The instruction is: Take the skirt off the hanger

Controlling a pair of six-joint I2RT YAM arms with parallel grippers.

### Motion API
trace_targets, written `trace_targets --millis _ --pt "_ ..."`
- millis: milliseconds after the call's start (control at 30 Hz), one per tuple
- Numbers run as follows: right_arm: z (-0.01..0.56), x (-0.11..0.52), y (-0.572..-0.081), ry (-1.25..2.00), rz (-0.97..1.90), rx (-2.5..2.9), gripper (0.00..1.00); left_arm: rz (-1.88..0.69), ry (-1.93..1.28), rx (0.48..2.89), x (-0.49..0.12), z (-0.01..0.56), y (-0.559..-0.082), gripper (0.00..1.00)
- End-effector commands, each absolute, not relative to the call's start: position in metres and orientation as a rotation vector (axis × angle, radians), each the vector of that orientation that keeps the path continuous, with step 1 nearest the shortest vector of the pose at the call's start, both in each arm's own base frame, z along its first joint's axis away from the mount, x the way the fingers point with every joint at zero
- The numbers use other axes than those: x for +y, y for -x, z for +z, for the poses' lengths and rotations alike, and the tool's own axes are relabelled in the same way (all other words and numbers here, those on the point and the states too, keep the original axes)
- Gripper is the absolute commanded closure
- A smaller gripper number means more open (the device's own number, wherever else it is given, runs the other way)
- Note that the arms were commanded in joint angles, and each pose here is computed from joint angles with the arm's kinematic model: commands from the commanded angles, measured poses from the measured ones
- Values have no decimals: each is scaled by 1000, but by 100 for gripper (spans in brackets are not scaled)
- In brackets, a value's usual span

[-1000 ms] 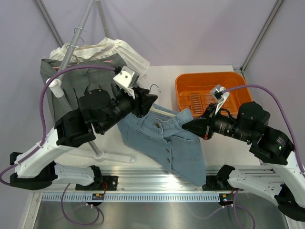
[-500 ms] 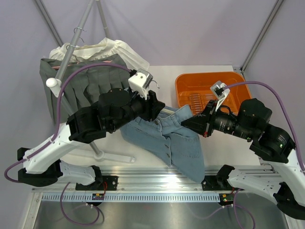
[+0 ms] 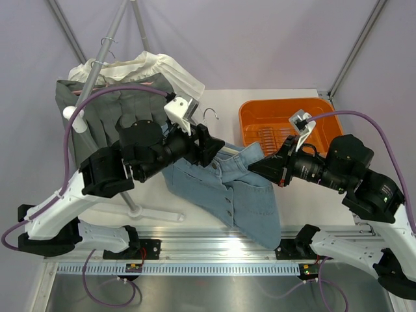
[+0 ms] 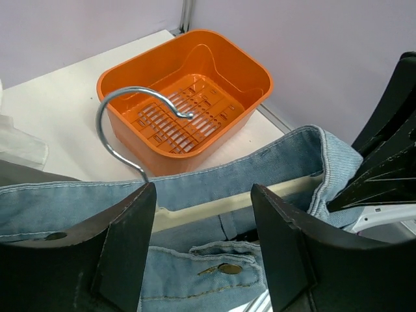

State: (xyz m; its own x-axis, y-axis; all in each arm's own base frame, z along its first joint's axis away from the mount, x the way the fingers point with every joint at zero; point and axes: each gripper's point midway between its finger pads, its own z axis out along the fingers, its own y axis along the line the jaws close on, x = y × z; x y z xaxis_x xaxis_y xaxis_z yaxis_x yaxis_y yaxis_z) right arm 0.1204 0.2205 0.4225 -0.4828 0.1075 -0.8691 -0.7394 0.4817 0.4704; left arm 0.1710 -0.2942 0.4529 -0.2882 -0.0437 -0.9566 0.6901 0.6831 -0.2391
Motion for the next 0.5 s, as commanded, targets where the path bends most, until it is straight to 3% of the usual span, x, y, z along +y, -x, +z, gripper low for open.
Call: trace_targets --millis 0,333,467 --pt "468 211 -116 493 1173 1615 100 -787 -479 1656 -277 480 -170 36" --pt "472 215 -109 503 1234 1596 100 -753 -461 1696 -278 466 -176 35" --pt "472 219 -107 518 1261 1595 100 -738 -463 1716 -288 458 -180 39"
